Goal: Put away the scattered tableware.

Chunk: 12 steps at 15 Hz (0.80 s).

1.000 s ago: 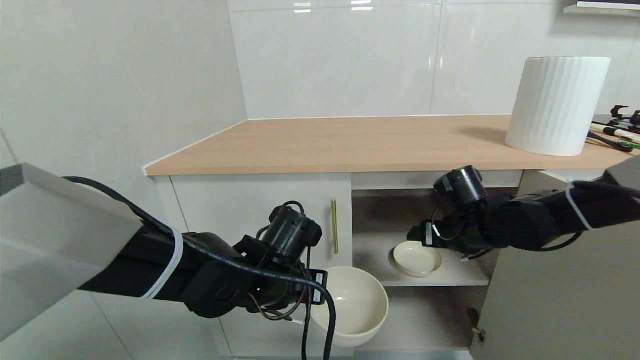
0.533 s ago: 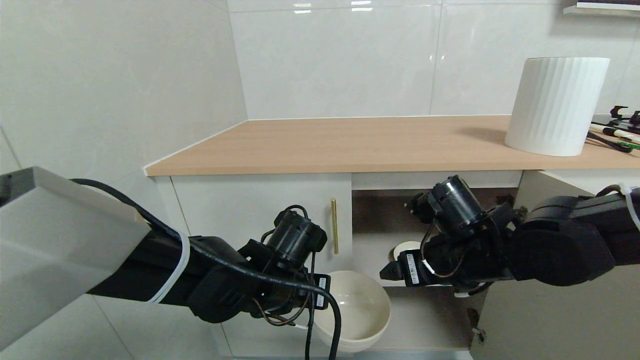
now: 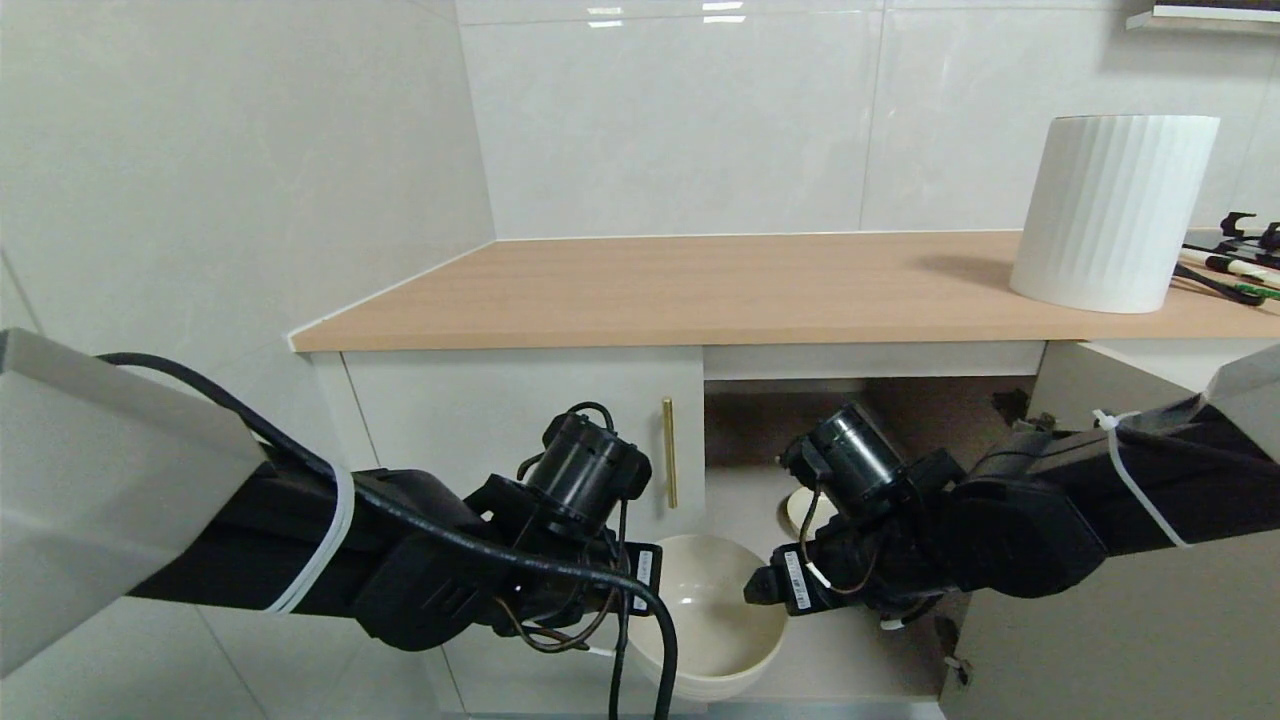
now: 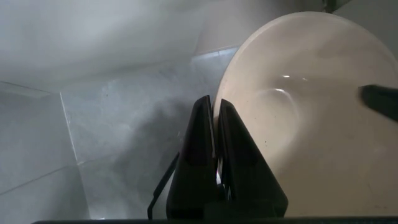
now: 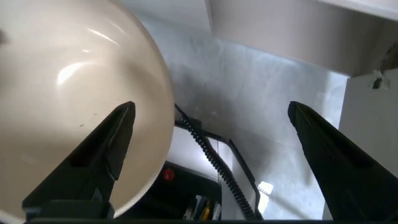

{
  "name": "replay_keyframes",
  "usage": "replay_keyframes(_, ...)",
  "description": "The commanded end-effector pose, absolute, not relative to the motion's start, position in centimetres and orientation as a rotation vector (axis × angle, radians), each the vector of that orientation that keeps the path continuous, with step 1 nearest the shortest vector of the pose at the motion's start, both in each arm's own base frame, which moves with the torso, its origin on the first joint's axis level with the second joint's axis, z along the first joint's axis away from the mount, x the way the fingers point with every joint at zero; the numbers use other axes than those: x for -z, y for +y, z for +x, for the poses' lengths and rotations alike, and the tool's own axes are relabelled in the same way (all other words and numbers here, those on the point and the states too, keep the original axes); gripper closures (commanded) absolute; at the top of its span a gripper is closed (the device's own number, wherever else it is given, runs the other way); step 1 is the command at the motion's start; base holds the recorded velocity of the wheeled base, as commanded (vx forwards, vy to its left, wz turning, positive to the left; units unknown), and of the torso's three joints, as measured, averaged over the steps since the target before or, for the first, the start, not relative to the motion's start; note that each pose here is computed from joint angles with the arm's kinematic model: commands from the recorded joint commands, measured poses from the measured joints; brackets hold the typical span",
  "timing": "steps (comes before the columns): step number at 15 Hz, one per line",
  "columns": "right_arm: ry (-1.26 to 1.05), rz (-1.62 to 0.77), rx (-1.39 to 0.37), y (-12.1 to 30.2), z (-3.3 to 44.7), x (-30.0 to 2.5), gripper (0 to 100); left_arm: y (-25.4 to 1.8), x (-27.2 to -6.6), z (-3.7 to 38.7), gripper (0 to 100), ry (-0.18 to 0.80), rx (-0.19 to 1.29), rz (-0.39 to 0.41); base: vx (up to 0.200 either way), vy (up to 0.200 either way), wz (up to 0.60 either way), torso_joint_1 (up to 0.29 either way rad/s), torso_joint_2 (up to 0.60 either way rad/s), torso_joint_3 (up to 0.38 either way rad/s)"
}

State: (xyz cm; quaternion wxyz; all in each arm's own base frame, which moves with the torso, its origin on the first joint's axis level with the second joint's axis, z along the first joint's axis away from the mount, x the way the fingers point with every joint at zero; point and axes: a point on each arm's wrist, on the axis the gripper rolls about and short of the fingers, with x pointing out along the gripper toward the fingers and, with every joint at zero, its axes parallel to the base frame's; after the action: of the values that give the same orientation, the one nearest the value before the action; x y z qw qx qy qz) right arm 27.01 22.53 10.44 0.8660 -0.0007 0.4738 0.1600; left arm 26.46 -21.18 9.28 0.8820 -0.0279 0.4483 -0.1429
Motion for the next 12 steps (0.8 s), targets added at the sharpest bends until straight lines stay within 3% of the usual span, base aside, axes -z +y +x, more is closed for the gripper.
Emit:
replay_keyframes(1, 1.013, -0.013, -0.326, 22.78, 27.3, -9.49, 100, -21.22, -9.36, 26.42, 100, 0.931, 0.3, -0.059, 0.0, 0.0, 0.0, 0.0, 0.0, 0.0)
replay_keyframes(12, 1.012, -0.022, -0.33, 22.93, 26.99, -9.55, 100, -21.23, -8.98, 26.52, 100, 0.941, 0.295, -0.054, 0.0, 0.0, 0.0, 0.0, 0.0, 0.0)
